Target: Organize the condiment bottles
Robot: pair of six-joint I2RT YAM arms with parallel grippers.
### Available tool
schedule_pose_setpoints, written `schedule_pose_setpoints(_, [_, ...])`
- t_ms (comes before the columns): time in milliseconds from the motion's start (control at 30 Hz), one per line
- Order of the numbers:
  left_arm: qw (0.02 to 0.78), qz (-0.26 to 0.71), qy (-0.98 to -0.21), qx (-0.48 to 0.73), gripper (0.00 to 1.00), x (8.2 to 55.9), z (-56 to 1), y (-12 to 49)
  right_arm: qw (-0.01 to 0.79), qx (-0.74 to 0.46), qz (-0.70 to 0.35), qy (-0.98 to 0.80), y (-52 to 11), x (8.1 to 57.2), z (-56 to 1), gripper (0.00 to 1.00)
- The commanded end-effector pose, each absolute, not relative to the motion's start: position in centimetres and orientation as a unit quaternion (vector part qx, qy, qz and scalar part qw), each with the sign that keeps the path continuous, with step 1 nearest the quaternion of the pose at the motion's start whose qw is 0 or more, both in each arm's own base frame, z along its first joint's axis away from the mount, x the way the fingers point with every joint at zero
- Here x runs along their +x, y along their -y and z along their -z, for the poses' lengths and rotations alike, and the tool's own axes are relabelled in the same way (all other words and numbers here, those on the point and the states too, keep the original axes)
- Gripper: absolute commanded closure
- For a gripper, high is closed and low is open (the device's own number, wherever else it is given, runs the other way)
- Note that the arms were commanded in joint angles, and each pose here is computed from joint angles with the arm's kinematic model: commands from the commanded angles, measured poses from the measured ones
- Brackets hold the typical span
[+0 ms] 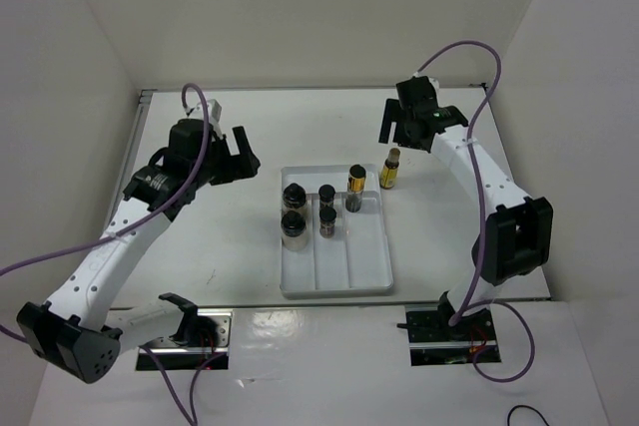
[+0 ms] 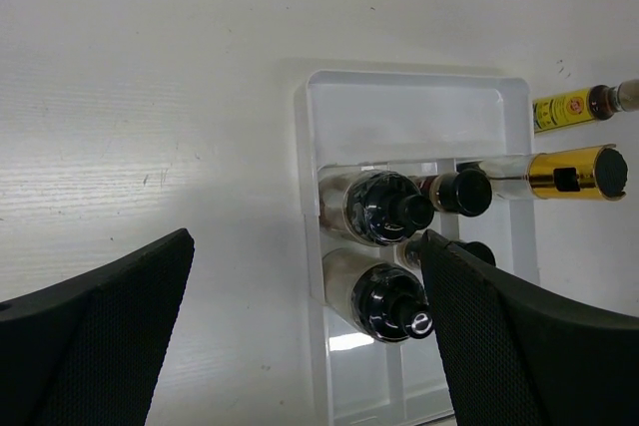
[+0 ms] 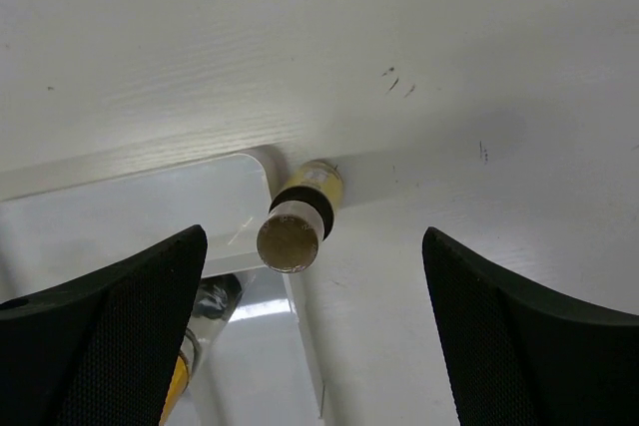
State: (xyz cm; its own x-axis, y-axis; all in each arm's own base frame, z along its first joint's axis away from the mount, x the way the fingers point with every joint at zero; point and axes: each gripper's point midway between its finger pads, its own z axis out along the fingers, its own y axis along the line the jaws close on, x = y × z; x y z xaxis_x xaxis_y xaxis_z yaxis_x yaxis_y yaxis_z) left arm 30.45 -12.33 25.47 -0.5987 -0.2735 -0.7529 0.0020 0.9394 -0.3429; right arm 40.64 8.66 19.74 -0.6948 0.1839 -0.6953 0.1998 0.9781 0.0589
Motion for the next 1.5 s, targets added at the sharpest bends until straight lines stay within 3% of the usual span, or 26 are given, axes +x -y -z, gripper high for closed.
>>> schedule_pose_setpoints(0, [0.45, 0.174, -0.874, -0.064, 0.0, 31.0, -25.8, 12.3, 0.365, 0.084, -0.003, -0.927, -9.6, 40.6, -18.7, 0.08])
schedule_pose_setpoints(733, [0.445, 0.175, -0.875, -0.077, 0.0, 31.2, -24.9, 10.3, 0.337, 0.067, -0.011, -0.939, -11.2, 41.0, -14.6, 0.42])
schedule_pose_setpoints(967, [0.441, 0.173, -0.877, -0.075, 0.0, 31.1, -24.5, 10.1, 0.33, 0.072, -0.005, -0.941, -11.0, 40.9, -14.1, 0.62])
schedule_pose_setpoints(1133, [0.441, 0.175, -0.877, -0.077, 0.0, 31.0, -24.4, 9.9, 0.323, 0.077, 0.021, -0.943, -10.2, 40.9, -13.5, 0.85])
schedule_pose_setpoints(1300, [0.444, 0.176, -0.875, -0.076, 0.0, 30.8, -24.7, 9.9, 0.328, 0.086, 0.034, -0.94, -9.7, 41.3, -14.9, 0.99])
schedule_pose_setpoints(1467, [0.448, 0.179, -0.873, -0.078, 0.0, 31.0, -24.9, 9.8, 0.386, 0.086, 0.014, -0.918, -10.3, 42.4, -20.9, 1.0])
